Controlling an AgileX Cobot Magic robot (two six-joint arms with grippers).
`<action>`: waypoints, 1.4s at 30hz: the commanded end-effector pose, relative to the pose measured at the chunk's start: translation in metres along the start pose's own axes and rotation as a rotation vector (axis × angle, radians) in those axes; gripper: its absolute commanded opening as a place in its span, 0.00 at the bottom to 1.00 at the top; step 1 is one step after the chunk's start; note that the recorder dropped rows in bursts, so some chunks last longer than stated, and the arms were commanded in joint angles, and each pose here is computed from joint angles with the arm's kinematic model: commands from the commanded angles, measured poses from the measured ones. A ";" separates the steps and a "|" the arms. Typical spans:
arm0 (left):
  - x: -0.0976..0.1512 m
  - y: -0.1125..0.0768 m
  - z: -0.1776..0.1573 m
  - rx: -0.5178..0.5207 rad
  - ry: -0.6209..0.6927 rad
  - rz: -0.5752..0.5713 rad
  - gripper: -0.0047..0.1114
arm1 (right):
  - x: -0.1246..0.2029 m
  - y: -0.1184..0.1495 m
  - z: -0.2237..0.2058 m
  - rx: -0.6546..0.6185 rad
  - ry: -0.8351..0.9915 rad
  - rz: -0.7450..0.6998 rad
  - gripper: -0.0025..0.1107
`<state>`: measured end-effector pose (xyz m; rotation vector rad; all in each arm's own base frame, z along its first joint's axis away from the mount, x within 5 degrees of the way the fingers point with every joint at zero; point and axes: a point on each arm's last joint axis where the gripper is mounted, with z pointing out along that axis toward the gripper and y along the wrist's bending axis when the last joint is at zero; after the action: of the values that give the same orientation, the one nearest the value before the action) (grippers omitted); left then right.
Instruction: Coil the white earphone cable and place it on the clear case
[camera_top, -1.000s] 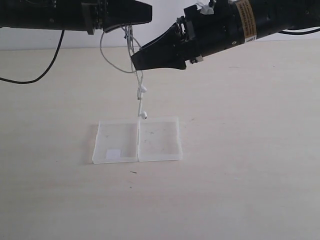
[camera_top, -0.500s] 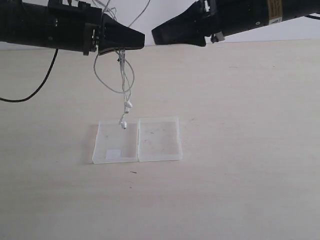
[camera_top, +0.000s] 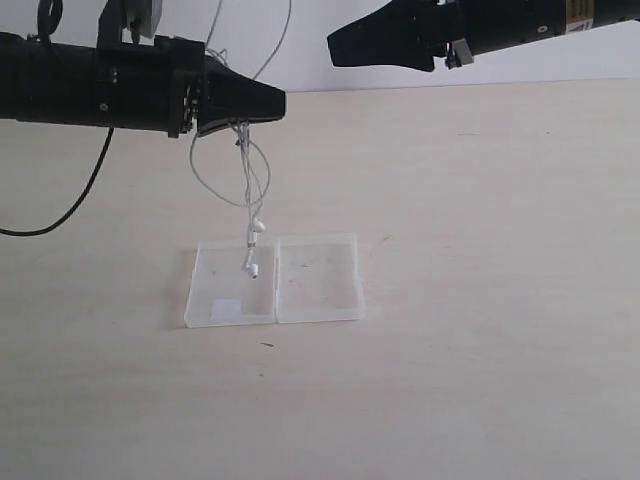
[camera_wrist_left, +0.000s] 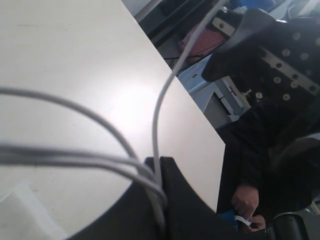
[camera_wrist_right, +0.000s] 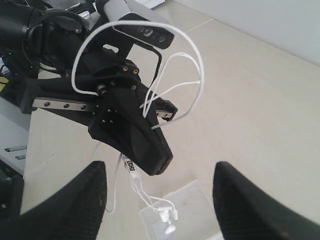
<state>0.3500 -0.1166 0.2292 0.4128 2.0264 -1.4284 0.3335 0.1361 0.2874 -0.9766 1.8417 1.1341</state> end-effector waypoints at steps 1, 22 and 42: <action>0.001 -0.004 -0.003 0.045 -0.051 -0.016 0.04 | -0.001 0.001 -0.003 0.007 -0.011 0.003 0.55; 0.041 0.019 -0.009 -0.081 -0.027 0.008 0.04 | -0.001 0.001 -0.003 0.007 -0.011 0.003 0.55; 0.032 0.004 -0.004 0.033 -0.030 0.039 0.04 | -0.001 0.002 -0.002 0.006 -0.010 0.010 0.55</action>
<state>0.3259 -0.1108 0.1920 0.4037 2.0382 -1.3749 0.3341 0.1359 0.2872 -0.9653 1.8496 1.1309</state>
